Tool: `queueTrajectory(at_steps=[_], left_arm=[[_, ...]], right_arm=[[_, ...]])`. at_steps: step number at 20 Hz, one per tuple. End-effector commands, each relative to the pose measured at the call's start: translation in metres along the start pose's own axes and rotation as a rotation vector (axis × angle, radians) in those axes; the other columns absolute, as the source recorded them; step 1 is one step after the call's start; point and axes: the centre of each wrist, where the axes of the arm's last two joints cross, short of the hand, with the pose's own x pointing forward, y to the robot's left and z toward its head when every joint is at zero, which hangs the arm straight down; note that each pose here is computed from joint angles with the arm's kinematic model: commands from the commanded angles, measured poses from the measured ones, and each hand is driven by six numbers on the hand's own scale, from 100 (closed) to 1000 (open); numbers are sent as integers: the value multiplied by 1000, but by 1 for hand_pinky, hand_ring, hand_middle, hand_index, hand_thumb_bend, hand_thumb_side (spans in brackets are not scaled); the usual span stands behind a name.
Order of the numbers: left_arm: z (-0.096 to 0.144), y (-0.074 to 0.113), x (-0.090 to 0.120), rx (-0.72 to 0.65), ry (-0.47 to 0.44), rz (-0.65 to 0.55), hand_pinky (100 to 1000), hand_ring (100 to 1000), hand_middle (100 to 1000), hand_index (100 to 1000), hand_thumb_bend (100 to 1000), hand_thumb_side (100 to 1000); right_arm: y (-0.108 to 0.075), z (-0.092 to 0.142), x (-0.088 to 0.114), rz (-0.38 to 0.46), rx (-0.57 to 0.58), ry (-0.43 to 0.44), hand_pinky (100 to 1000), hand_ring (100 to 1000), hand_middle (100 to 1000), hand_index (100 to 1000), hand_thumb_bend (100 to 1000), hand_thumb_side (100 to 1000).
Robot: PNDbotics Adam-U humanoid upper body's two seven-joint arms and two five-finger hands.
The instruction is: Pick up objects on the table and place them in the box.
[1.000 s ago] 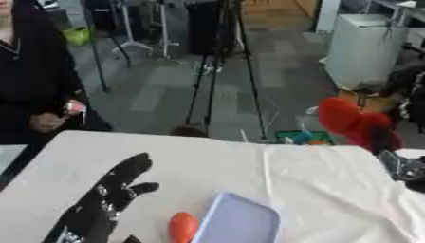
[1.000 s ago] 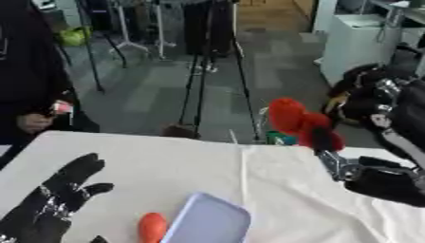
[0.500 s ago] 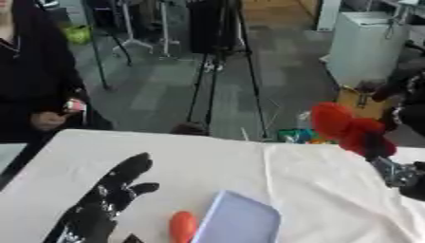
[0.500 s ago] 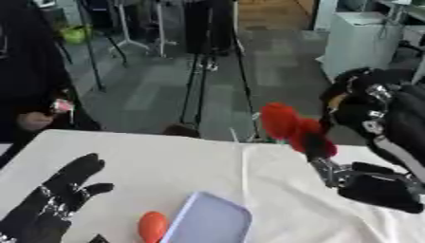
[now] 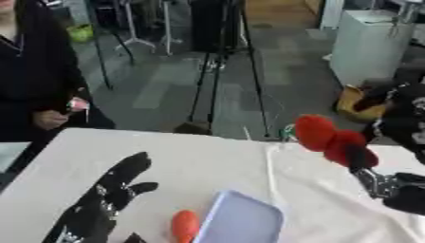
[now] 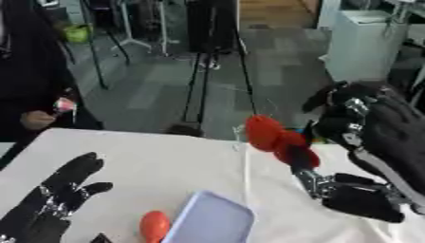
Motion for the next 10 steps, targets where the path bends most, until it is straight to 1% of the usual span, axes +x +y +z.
queueTrajectory(at_steps=[1,6,10], left_arm=[[-5,5,5,9,-25,-22,878,1000,965,925,145,1000],[-6,5,5,30,-37,-23,881,1000,972,929,149,1000],[-8,4,5,33,-46,-26,881,1000,973,928,148,1000]], right_arm=[[3,-3,-3,-14,-1,-8,750,710,100,516,113,472],[19,-3,-6,-73,-2,-15,750,732,100,522,153,470],[30,-3,-10,-99,11,-12,749,741,100,524,170,466]])
